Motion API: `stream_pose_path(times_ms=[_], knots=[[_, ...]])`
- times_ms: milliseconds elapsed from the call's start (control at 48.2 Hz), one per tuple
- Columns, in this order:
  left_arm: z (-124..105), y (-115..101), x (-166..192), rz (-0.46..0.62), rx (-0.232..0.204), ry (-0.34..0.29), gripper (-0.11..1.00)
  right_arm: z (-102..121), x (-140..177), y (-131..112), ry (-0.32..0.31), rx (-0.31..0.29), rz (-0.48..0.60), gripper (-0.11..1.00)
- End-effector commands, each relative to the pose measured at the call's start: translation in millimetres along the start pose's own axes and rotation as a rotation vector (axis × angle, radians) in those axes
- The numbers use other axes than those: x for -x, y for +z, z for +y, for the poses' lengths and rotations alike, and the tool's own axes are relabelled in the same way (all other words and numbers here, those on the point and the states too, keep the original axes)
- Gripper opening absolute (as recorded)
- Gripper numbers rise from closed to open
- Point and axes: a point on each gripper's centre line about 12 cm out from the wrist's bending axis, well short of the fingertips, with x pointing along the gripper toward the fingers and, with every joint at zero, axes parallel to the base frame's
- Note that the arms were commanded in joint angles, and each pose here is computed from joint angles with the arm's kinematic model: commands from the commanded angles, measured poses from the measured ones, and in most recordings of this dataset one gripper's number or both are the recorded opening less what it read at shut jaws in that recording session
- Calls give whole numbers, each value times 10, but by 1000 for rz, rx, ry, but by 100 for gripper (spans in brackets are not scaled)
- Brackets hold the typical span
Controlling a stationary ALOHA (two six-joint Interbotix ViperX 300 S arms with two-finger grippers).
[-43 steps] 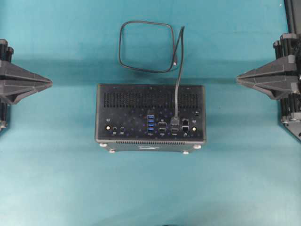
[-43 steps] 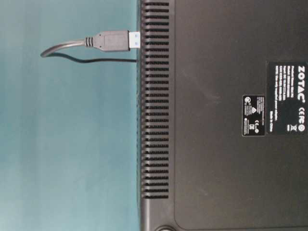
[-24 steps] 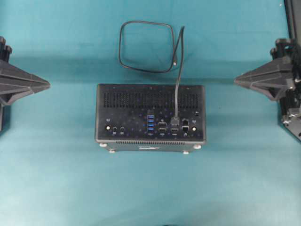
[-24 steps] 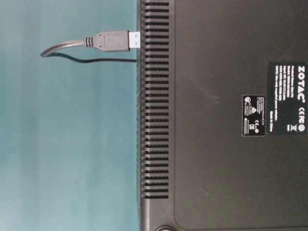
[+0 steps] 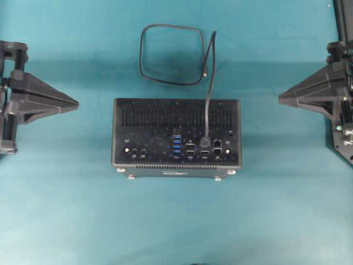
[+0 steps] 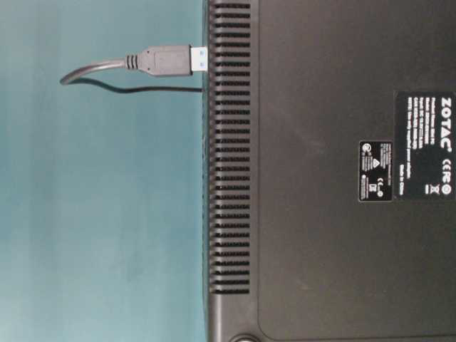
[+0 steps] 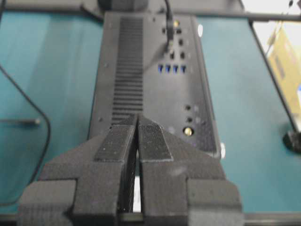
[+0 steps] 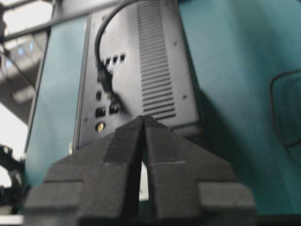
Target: Insert the USB into the PC box with both arms.
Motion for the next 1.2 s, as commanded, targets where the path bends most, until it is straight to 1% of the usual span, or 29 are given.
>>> stream_pose_path(times_ms=[0, 62, 145, 228, 352, 435, 539, 663, 809, 995, 1182], knots=[[-3, 108, 11, -9, -4, 1, 0, 49, -53, 114, 3, -9, 9, 14], [-3, 126, 17, -2, -4, 1, 0, 52, -117, 118, -1, -9, 26, 19], [4, 156, 23, 11, -4, 5, 0, 59, -191, 146, -6, -8, 37, 29], [-1, 188, 21, 15, -1, 4, 0, 73, -263, 185, -6, -8, 40, 43], [2, 222, -7, 17, 1, 5, 0, 114, -381, 241, -4, -5, 62, 69], [9, 225, -36, 23, 2, 8, 0, 157, -460, 271, 2, 1, 80, 78], [26, 170, -77, 46, 3, 15, 0, 225, -574, 327, 11, 9, 105, 78], [27, 159, -85, 53, 3, 15, 0, 331, -747, 364, 19, 31, 167, 78], [29, 112, -82, 93, 4, 17, 0, 421, -893, 410, 20, 47, 225, 79], [30, 81, -82, 111, 4, 18, 0, 431, -1057, 385, -5, 55, 312, 80], [32, 26, -80, 144, 1, 19, 0, 450, -1131, 424, -19, 63, 354, 80]])
